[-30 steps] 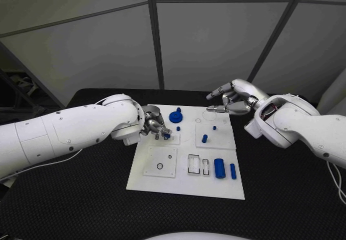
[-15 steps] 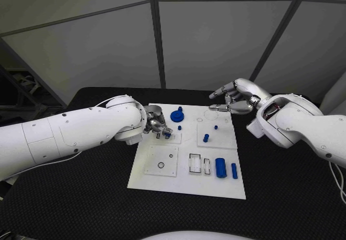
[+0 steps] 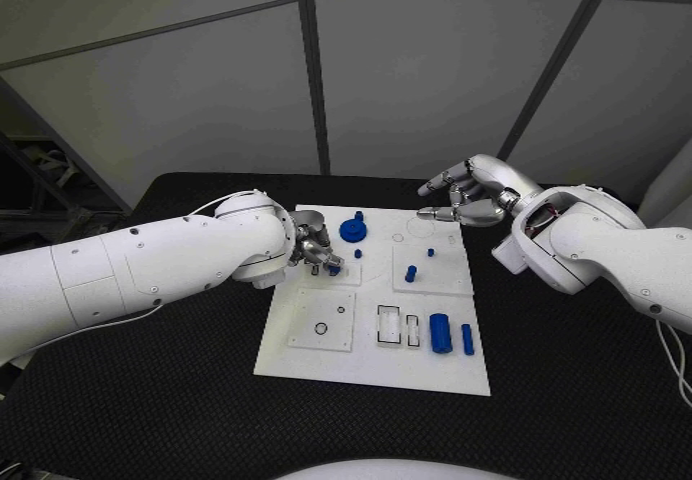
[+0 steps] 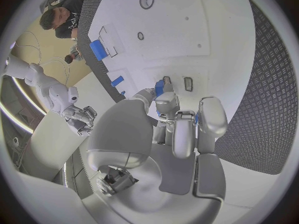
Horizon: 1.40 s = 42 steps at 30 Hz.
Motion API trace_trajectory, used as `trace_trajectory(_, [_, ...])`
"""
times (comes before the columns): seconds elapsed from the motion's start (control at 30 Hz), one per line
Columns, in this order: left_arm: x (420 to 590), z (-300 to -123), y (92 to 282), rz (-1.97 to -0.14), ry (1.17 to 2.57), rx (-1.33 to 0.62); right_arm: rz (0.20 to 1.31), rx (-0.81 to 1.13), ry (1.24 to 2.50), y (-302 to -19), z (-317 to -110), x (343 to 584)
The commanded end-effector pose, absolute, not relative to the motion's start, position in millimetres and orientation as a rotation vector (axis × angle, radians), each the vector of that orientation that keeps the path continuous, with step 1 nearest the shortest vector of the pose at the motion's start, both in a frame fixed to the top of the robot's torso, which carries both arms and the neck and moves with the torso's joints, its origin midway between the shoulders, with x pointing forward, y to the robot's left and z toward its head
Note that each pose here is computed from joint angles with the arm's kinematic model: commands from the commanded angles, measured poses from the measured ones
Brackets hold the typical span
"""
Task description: Assemble the parts on the task board
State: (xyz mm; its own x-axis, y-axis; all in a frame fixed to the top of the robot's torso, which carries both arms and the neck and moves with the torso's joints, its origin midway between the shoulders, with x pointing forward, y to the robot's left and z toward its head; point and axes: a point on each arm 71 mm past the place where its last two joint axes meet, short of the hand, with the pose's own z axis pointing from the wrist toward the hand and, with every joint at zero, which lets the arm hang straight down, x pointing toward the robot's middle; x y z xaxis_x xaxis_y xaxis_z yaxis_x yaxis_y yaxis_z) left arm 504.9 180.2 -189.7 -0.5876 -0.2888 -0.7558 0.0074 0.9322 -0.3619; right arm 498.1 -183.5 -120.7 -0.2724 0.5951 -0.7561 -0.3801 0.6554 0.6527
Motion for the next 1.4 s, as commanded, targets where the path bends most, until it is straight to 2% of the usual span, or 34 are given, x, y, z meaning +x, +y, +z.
trace_trajectory(0.03, [504.6,-189.8,180.5,-0.384,2.173,-0.169,0.945,0.18,1.577,-182.8,-118.5,498.0])
trace_trajectory(0.73, [503.8,-191.8,186.2,-0.352,2.194,-0.164,0.945,0.178,1.58,-182.8,-118.8,498.1])
trace_trajectory(1.4, [503.8,-194.6,176.2,-0.355,2.219,-0.134,0.947,0.175,1.584,-182.3,-118.8,497.4])
